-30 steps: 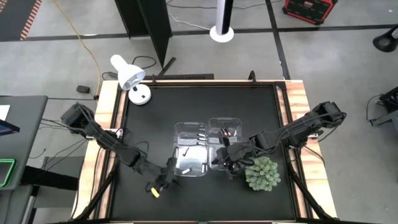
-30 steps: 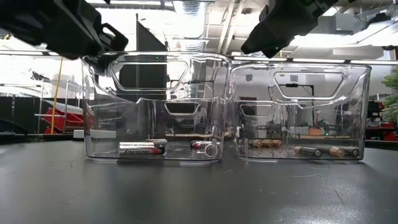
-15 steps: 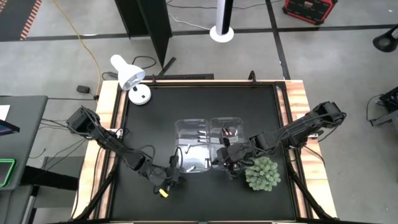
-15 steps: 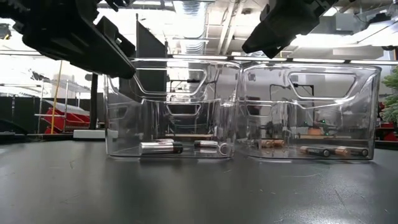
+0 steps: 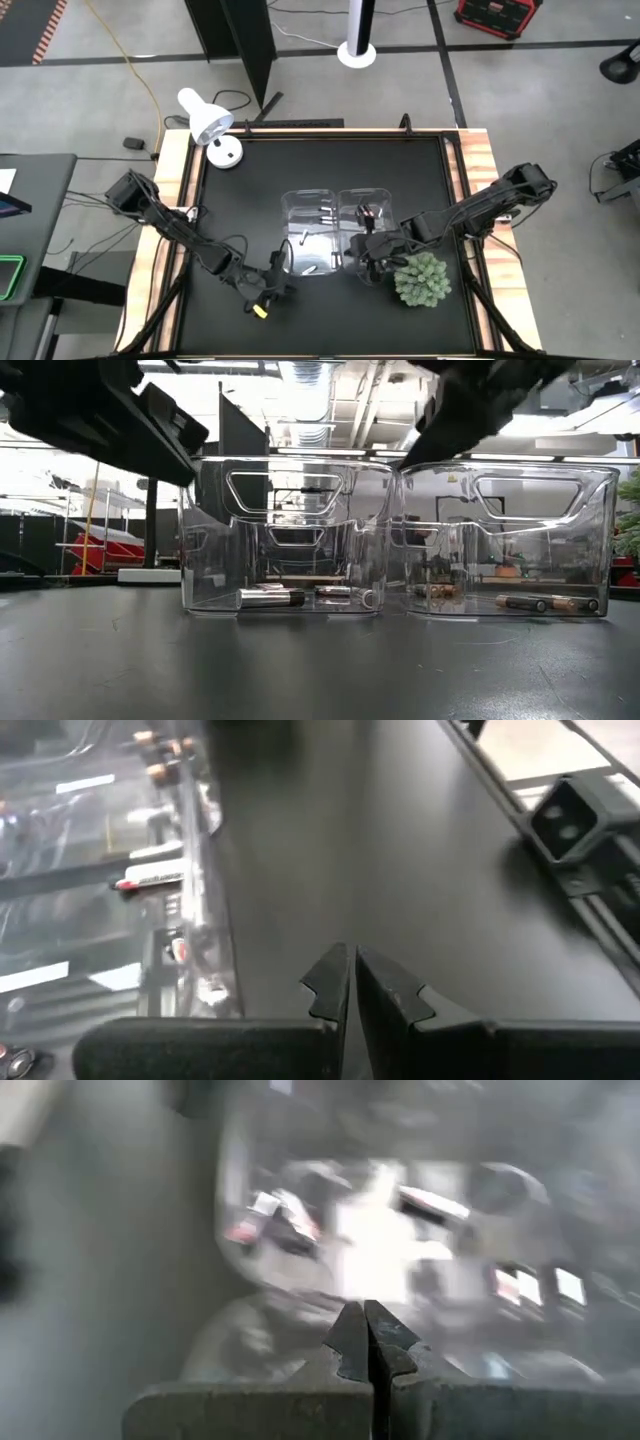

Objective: Sort batteries
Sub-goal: Adjust the two transparent bins to the center of the table

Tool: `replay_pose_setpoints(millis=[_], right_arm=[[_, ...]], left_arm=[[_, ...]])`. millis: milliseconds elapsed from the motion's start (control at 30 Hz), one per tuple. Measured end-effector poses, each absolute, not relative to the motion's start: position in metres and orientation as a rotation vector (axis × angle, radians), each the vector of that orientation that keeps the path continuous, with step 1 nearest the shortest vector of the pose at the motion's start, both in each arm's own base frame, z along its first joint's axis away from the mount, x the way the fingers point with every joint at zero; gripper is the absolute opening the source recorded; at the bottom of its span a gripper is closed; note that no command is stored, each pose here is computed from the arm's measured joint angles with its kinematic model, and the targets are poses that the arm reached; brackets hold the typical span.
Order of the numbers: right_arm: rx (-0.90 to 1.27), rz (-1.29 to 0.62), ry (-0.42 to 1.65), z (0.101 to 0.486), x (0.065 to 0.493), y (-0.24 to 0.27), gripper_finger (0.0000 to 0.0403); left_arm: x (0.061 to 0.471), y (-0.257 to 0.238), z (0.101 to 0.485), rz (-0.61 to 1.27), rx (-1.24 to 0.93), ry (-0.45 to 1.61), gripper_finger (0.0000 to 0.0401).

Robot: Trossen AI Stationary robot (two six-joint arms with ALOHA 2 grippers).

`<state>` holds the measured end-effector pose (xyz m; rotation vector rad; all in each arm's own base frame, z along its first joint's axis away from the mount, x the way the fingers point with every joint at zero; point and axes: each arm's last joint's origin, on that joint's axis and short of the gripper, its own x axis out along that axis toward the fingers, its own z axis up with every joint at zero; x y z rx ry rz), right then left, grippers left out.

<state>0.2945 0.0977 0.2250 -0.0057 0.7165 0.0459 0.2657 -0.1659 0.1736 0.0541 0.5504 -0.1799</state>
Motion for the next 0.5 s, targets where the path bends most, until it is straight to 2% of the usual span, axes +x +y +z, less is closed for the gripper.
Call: replay_pose_setpoints(millis=[300, 500], right_arm=[[-0.138, -0.343, 0.785, 0.239, 0.289, 0.085, 0.0000], [-0.107, -0.489, 0.981, 0.238, 0.267, 0.080, 0.0000]], left_arm=[[0.250, -0.172, 0.195, -0.215, 0.093, 0.506, 0.0020], [0.238, -0.169, 0.200, -0.152, 0.108, 0.552, 0.0020]])
